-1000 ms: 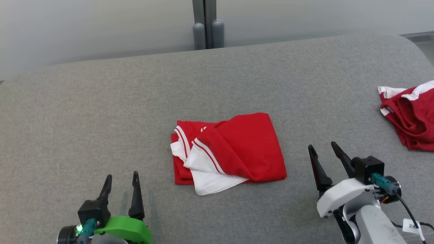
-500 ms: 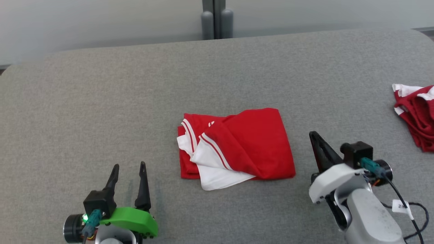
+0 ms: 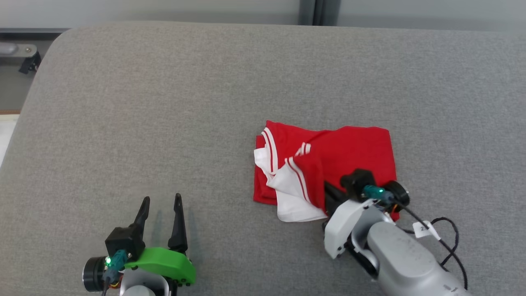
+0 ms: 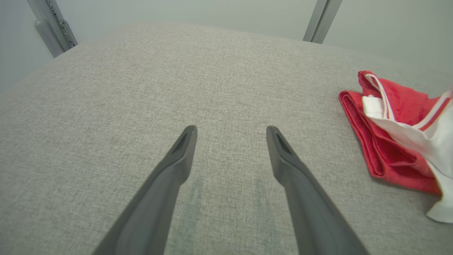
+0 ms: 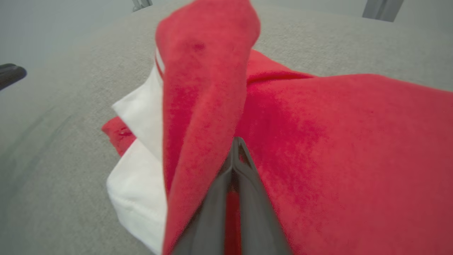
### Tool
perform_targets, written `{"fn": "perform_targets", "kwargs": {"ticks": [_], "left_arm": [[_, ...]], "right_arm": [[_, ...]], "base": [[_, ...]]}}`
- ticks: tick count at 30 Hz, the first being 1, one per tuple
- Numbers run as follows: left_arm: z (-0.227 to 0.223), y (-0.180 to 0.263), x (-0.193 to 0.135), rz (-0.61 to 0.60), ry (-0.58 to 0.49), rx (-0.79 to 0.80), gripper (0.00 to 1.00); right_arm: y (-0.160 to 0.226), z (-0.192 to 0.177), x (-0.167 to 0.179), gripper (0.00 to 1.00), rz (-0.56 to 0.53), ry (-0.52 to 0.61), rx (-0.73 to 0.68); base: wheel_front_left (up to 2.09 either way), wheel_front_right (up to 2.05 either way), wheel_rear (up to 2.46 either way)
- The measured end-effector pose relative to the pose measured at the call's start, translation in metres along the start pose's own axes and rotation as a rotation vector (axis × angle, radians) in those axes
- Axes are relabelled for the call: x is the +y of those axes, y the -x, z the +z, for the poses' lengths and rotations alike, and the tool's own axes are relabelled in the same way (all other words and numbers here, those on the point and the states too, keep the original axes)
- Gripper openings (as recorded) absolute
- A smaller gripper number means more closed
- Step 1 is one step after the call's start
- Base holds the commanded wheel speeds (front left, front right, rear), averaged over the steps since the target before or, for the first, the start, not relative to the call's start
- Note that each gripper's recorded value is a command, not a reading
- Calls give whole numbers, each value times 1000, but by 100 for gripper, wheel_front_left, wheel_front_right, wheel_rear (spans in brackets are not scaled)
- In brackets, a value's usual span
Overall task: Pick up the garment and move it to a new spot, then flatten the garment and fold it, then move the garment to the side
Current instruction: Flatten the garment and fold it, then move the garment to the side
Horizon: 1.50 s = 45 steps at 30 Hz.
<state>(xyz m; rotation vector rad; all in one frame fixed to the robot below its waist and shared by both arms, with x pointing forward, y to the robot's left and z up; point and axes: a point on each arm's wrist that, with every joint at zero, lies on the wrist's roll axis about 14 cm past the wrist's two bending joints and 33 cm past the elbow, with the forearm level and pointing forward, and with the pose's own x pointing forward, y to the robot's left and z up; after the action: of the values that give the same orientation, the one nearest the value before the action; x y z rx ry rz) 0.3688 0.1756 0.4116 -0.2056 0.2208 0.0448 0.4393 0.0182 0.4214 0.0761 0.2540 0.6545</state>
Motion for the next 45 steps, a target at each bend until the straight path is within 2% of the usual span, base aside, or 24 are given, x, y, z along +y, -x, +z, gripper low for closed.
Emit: {"fn": "perform_targets", "kwargs": {"ticks": [4,8,11,12,14,15,19,20,21,22,23,24,32,39,45], "left_arm": [[1,2,6,22,3,-5,100],[3,-1,-2,2,11,-11,100],[6,-5,-10,-22,10,-18,100],[7,-7,-16,-40,7,-22,100],[9,-9,-20,-55,-2,-27,100],[11,-11,-25,-72,-12,-34,100],[16,-13,-33,-103,-45,-51,100],[16,-11,-34,-107,-49,-51,100],[14,-9,-38,-121,-58,-48,100],[15,-9,-40,-128,-61,-51,100],[16,-8,-42,-135,-63,-54,100],[16,-8,-43,-139,-66,-56,100],[17,2,-52,-171,-91,-63,100],[18,5,-53,-171,-93,-68,100],[15,3,-48,-155,-85,-57,100]], "right_arm": [[1,-12,54,0,167,11,35],[8,-18,67,0,205,4,51],[8,2,44,0,142,-7,-5],[10,19,20,0,69,-16,-59],[15,37,-7,0,-13,-20,-116],[28,48,-36,0,-115,-34,-164],[62,53,-80,0,-282,-30,-209],[82,57,-102,7,-373,-34,-236],[102,55,-118,36,-447,-31,-243],[112,53,-126,61,-486,-33,-245],[122,50,-132,92,-516,-33,-245],[129,48,-136,100,-541,-34,-244],[176,26,-150,100,-673,-76,-223],[168,21,-139,100,-637,-106,-217],[125,27,-114,100,-502,-122,-207]], "base": [[0,0,0],[0,0,0],[0,0,0],[0,0,0],[0,0,0],[0,0,0],[0,0,0],[0,0,0],[0,0,0],[0,0,0],[0,0,0],[0,0,0],[0,0,0],[0,0,0],[0,0,0]]}}
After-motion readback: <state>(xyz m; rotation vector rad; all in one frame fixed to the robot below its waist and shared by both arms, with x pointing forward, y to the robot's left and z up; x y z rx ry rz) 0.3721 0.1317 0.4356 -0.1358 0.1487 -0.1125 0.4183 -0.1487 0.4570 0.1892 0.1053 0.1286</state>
